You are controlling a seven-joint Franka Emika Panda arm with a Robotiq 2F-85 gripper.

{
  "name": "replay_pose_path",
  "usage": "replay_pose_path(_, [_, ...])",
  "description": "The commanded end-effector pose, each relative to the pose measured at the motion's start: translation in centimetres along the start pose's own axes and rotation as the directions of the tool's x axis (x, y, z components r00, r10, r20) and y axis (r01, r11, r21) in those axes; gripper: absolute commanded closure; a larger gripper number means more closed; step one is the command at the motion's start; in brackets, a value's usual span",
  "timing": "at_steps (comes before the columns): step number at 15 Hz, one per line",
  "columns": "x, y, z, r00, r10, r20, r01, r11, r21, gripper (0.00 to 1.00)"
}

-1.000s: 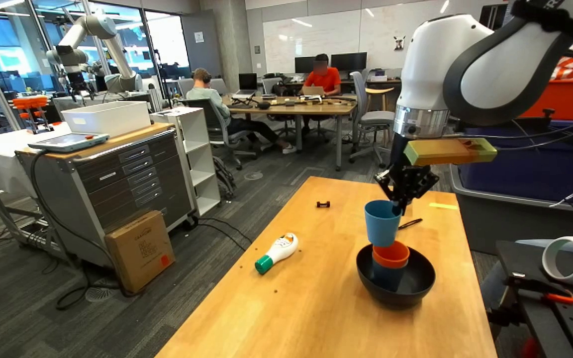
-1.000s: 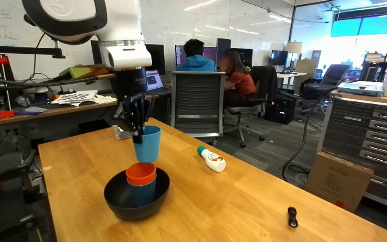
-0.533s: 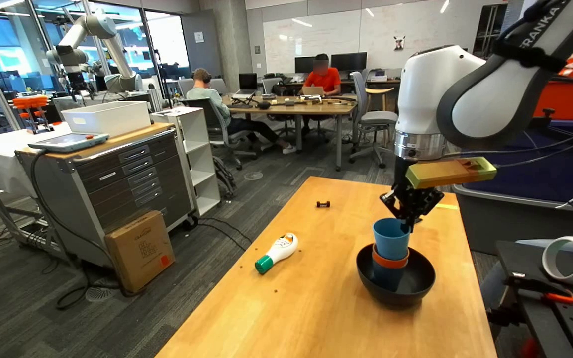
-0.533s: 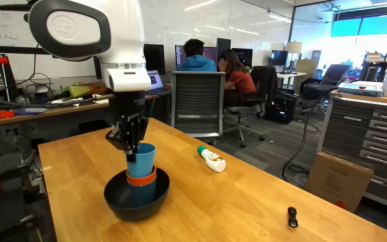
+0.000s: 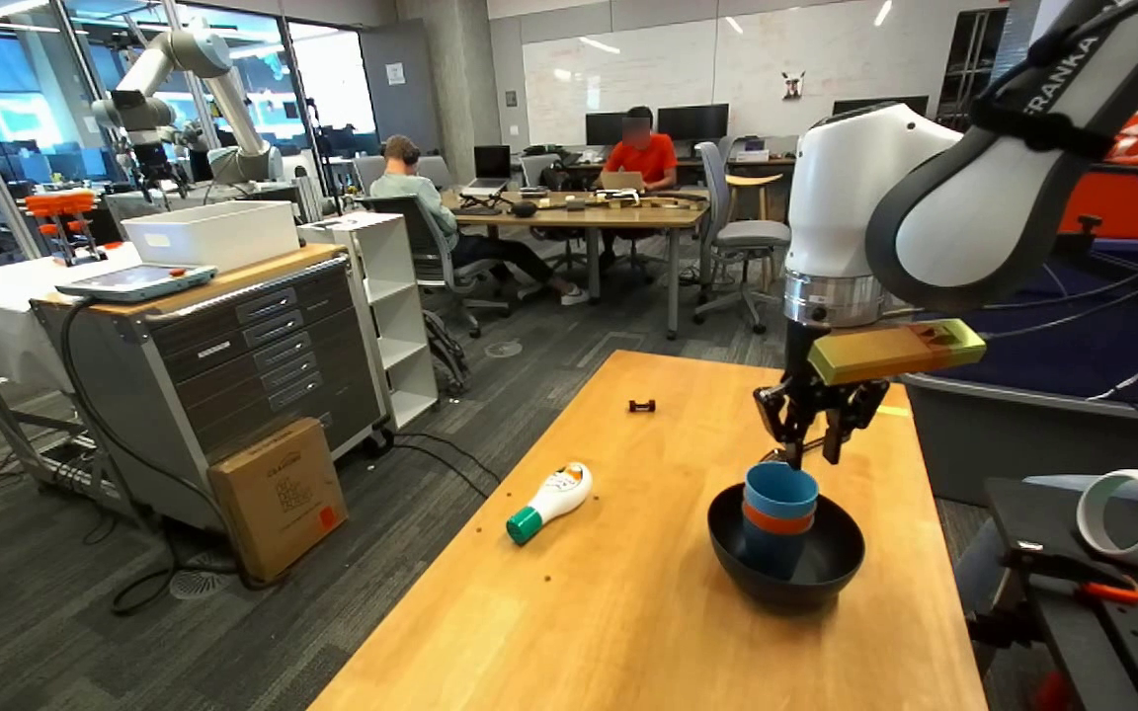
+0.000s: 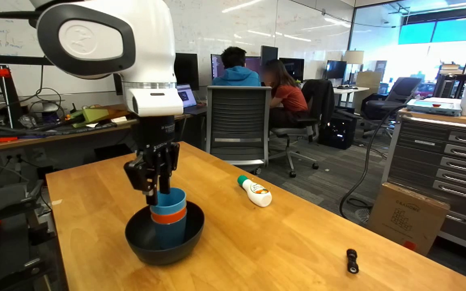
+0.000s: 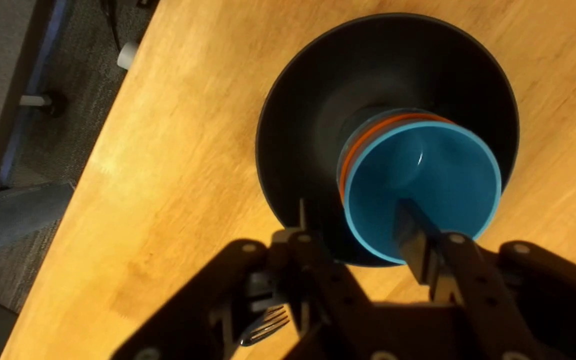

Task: Stack up the cups inside the black bowl then put the fork inside the blue cup

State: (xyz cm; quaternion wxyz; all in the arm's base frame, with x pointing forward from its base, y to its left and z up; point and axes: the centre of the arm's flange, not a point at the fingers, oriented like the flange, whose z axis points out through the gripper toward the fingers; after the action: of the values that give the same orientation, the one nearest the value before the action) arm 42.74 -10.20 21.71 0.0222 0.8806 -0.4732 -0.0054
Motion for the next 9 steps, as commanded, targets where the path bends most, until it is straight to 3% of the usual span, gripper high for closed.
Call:
replay_pose_path(1, [1.5, -0.1, -0.9, 0.999, 0.036, -0.01, -0.036, 0.999, 0.004, 0.24])
replay_pose_path(4, [3.7, 0.3, -2.0, 0.987, 0.158, -0.011, -0.158, 0.987, 0.016, 0.01])
replay_pose_path(9, [9.3, 2.2, -2.7, 0.911, 0.412, -0.008, -0.412, 0.911, 0.02, 0.0])
